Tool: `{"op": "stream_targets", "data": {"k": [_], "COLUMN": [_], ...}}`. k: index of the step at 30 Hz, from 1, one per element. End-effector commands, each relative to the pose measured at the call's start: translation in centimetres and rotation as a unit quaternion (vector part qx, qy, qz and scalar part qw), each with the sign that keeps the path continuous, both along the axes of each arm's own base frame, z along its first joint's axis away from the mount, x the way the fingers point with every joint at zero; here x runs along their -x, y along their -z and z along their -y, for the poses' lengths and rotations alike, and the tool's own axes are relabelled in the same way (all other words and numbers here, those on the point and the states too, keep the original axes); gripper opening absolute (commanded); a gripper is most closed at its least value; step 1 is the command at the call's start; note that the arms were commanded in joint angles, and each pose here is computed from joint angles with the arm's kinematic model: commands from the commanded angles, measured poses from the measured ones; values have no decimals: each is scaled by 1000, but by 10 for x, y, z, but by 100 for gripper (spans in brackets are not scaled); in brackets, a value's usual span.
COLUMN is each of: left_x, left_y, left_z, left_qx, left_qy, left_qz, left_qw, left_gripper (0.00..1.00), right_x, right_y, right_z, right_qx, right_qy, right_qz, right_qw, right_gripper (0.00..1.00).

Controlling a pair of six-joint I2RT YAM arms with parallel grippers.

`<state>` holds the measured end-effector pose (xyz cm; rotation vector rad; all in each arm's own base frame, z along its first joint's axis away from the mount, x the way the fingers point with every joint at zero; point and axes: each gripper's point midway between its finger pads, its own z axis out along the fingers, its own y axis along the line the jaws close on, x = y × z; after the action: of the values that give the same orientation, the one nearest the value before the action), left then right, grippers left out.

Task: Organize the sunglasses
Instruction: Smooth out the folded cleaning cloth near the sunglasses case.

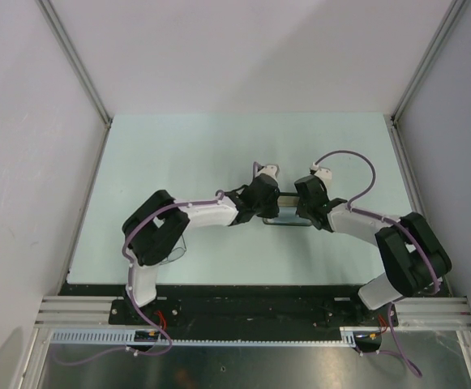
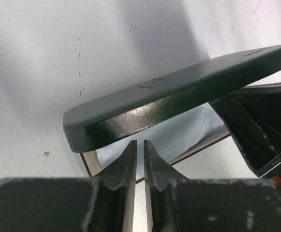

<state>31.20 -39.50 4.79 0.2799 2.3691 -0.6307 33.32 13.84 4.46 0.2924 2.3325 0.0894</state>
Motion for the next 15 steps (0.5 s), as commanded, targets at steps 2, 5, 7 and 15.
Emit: {"op": "stream_targets", "data": {"k": [2, 5, 7, 15], "left_x": [-12, -14, -15, -18], "left_y": [-2, 6, 9, 22], "left_z": [6, 4, 3, -3], "left_qx": [17, 11, 6, -11], "left_qy": [-15, -21, -25, -36], "left_qz": [33, 34, 35, 35], "left_qw": [999, 999, 999, 999], "left_gripper": [14, 14, 13, 13], "right_x": [-6, -3, -2, -6], "right_y": [6, 13, 17, 14], "right_z": [-3, -1, 3, 10], "right_qx": [-1, 2, 9, 8], "right_qy": [-7, -5, -1, 17], "right_qz": [12, 9, 5, 37], "right_qw": [1000, 1000, 1000, 999], "right_gripper": [0, 0, 0, 0]}}
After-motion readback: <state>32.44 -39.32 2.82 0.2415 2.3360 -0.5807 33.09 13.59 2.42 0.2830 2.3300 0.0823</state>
